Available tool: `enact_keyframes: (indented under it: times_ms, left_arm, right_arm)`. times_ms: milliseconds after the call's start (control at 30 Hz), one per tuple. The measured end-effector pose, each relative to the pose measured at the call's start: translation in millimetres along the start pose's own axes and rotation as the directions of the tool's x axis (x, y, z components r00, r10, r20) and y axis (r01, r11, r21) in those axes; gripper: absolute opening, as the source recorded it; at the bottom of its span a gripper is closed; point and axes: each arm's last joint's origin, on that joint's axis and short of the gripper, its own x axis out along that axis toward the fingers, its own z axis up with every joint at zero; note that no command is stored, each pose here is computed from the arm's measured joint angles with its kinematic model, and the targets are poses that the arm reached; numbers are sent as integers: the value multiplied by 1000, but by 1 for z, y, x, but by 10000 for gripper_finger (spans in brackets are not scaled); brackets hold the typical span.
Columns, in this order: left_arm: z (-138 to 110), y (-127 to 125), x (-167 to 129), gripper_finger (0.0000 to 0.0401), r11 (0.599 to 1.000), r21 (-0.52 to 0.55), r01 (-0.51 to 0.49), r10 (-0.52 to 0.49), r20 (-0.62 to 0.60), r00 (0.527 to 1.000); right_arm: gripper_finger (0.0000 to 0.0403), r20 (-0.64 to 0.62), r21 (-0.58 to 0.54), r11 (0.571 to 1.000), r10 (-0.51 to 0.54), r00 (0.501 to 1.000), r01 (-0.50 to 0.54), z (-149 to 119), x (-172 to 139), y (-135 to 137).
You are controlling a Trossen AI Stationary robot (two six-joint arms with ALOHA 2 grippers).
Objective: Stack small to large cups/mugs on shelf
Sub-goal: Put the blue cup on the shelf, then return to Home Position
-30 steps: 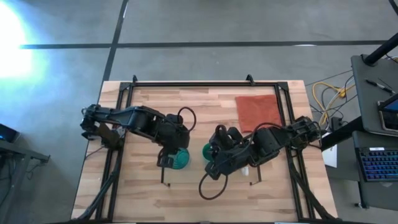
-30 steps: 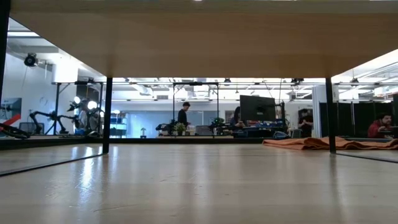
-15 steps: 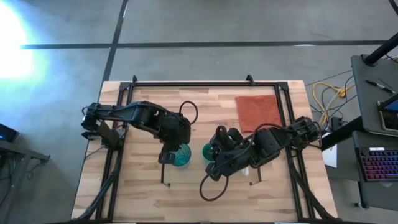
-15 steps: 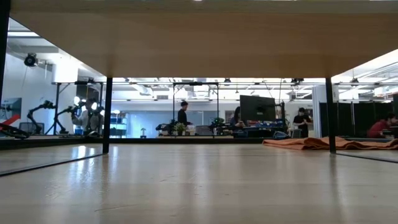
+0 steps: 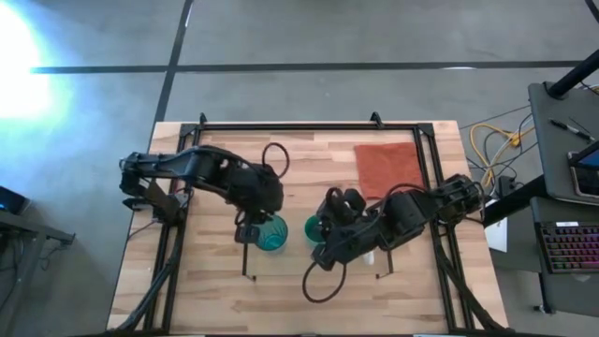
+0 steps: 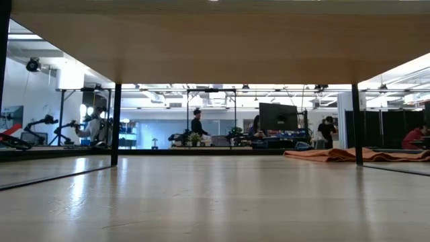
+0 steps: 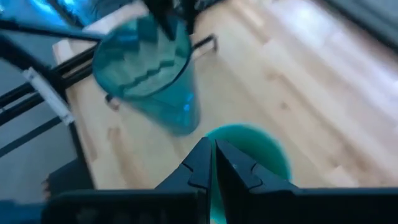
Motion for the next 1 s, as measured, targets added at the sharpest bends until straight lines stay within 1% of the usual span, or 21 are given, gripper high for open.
enact_keyframes:
  times_ms: [100, 200, 300, 367, 433, 467, 500, 533, 567, 600, 633, 667, 700, 733, 767, 833, 867, 900, 933, 967, 1000]
  left_arm:
    - [-2, 0, -16, 65, 1000, -3, 6, -6, 59, 998]
    - [-6, -1, -37, 65, 1000, 3, 21, -21, 154, 988]
    - [-10, -2, -65, 65, 999, 14, 50, -52, 307, 950]
    - [-16, -3, -87, 65, 997, -23, 80, -64, 412, 909]
    - [-23, -2, -107, 65, 988, -83, 131, -73, 497, 865]
    - [-28, -2, -116, 65, 977, -131, 167, -76, 522, 850]
    - [-32, -2, -123, 65, 958, -191, 212, -77, 542, 837]
    - [-35, -2, -131, 65, 935, -241, 261, -78, 578, 812]
    - [-38, -2, -139, 65, 913, -269, 307, -82, 614, 785]
    - [-41, -3, -146, 65, 907, -260, 331, -96, 637, 765]
    - [-43, -5, -150, 65, 918, -209, 336, -123, 655, 745]
    - [-45, -8, -156, 65, 937, -129, 324, -155, 679, 717]
    - [-46, -12, -160, 65, 944, -61, 323, -188, 704, 685]
    - [-46, -16, -163, 65, 942, -14, 336, -221, 727, 650]
    - [-46, -23, -164, 65, 935, 37, 353, -261, 747, 612]
    - [-45, -42, -160, 65, 906, 179, 383, -371, 770, 519]
    - [-44, -55, -154, 65, 884, 250, 395, -426, 778, 461]
    - [-46, -69, -147, 65, 855, 327, 402, -485, 778, 398]
    - [-48, -82, -138, 65, 833, 386, 397, -525, 778, 345]
    - [-52, -92, -126, 65, 823, 415, 388, -542, 779, 316]
    - [-57, -96, -113, 65, 829, 413, 376, -534, 784, 317]
  right_arm:
    - [13, 65, -15, 999, -32, 997, 34, 4, -9, -5]
    - [13, 104, -24, 999, -27, 994, 29, 9, -23, -12]
    - [13, 123, -14, 1000, 12, 992, -10, 12, -43, -21]
    - [13, 115, 2, 998, 68, 991, -69, 14, -60, -28]
    - [13, 74, 49, 985, 164, 984, -168, 15, -79, -36]
    - [13, 65, 107, 971, 207, 976, -213, 16, -87, -40]
    - [13, 67, 173, 953, 242, 968, -250, 17, -93, -42]
    - [13, 81, 229, 933, 265, 961, -277, 19, -100, -45]
    - [13, 98, 253, 919, 286, 953, -302, 20, -106, -46]
    - [13, 125, 251, 907, 315, 941, -337, 21, -111, -45]
    - [13, 160, 209, 900, 355, 921, -383, 22, -118, -42]
    - [13, 184, 115, 894, 408, 894, -432, 22, -124, -37]
    - [13, 200, -12, 870, 485, 851, -493, 23, -130, -29]
    - [13, 209, -135, 822, 570, 795, -554, 22, -135, -20]
    - [13, 227, -223, 768, 640, 734, -600, 21, -141, -9]
    - [13, 242, -356, 676, 734, 635, -645, 13, -145, 16]
    - [13, 249, -403, 642, 763, 596, -653, 7, -145, 29]
    - [13, 254, -436, 627, 774, 580, -646, -1, -142, 44]
    - [13, 257, -461, 628, 771, 583, -627, -11, -134, 58]
    - [13, 251, -478, 633, 763, 596, -609, -19, -126, 70]
    - [13, 235, -490, 638, 752, 616, -593, -28, -116, 79]
